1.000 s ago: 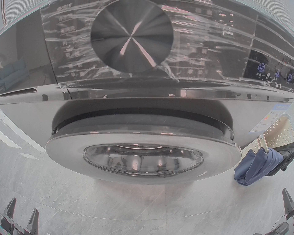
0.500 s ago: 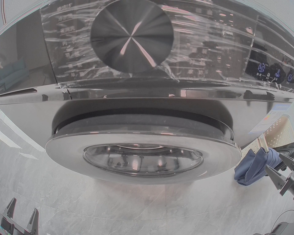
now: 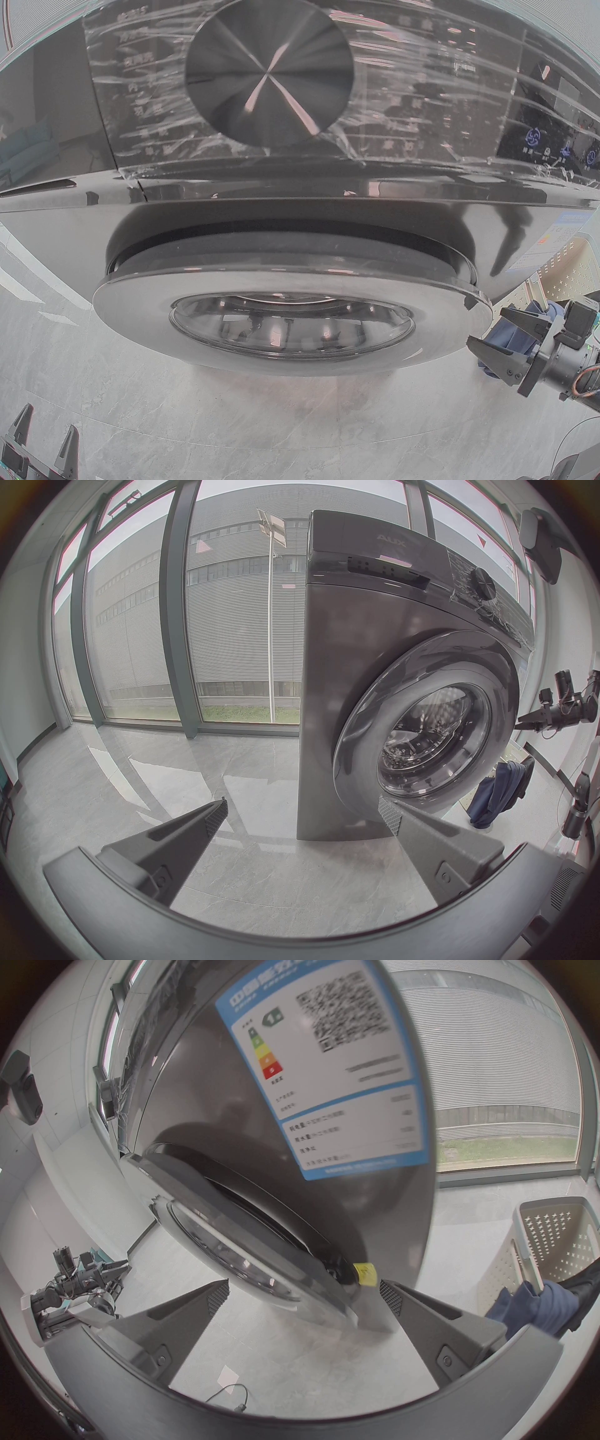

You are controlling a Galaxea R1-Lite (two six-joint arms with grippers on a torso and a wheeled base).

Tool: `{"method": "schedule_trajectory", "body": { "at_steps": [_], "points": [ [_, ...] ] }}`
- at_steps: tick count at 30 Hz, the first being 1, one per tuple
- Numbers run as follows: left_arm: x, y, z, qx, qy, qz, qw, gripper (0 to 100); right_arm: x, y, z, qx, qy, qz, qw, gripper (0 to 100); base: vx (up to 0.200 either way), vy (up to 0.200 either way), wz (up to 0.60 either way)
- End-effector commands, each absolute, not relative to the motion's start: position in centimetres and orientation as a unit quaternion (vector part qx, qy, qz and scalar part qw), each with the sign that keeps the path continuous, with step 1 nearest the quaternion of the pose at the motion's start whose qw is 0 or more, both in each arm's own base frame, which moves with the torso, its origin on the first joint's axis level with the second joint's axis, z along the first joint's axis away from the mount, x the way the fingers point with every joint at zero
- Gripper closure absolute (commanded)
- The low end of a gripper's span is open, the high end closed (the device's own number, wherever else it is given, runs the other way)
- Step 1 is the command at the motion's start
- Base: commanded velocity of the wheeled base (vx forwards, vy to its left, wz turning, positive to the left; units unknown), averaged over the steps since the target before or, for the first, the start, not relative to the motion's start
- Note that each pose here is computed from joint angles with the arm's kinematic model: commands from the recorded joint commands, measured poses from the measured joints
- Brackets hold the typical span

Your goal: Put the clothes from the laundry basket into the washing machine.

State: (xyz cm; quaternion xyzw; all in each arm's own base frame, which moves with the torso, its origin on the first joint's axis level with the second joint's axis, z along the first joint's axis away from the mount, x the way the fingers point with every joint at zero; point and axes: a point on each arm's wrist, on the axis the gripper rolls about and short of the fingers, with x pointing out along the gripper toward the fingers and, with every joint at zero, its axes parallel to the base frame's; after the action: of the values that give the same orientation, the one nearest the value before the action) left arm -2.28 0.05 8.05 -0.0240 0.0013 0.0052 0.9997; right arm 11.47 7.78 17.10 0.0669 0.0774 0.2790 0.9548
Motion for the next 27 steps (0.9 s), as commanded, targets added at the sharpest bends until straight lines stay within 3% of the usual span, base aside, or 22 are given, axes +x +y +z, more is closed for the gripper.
{"method": "schedule_trajectory", "body": {
  "at_steps": [1, 16, 22, 27],
  "points": [
    [-2.3, 0.1, 7.6, -0.025, 0.001, 0.005, 1.000, 0, 13.7, 9.7, 15.5, 0.057, 0.109, 0.285, 0.951, 0, 0.000, 0.000, 0.00],
    [-2.3, 0.1, 7.6, -0.024, 0.001, 0.005, 1.000, 0, 13.3, 10.3, 14.2, 0.049, 0.115, 0.326, 0.937, 0, 0.000, 0.000, 0.00],
    [-2.3, 0.1, 7.6, -0.025, 0.001, 0.005, 1.000, 0, 13.1, 10.0, 13.9, 0.045, 0.122, 0.332, 0.934, 0, -0.200, 0.000, 0.00],
    [-2.3, 0.1, 7.6, -0.025, 0.001, 0.005, 1.000, 0, 13.7, 10.3, 14.4, 0.049, 0.113, 0.327, 0.937, 0, 0.000, 0.000, 0.00]
  ]
}}
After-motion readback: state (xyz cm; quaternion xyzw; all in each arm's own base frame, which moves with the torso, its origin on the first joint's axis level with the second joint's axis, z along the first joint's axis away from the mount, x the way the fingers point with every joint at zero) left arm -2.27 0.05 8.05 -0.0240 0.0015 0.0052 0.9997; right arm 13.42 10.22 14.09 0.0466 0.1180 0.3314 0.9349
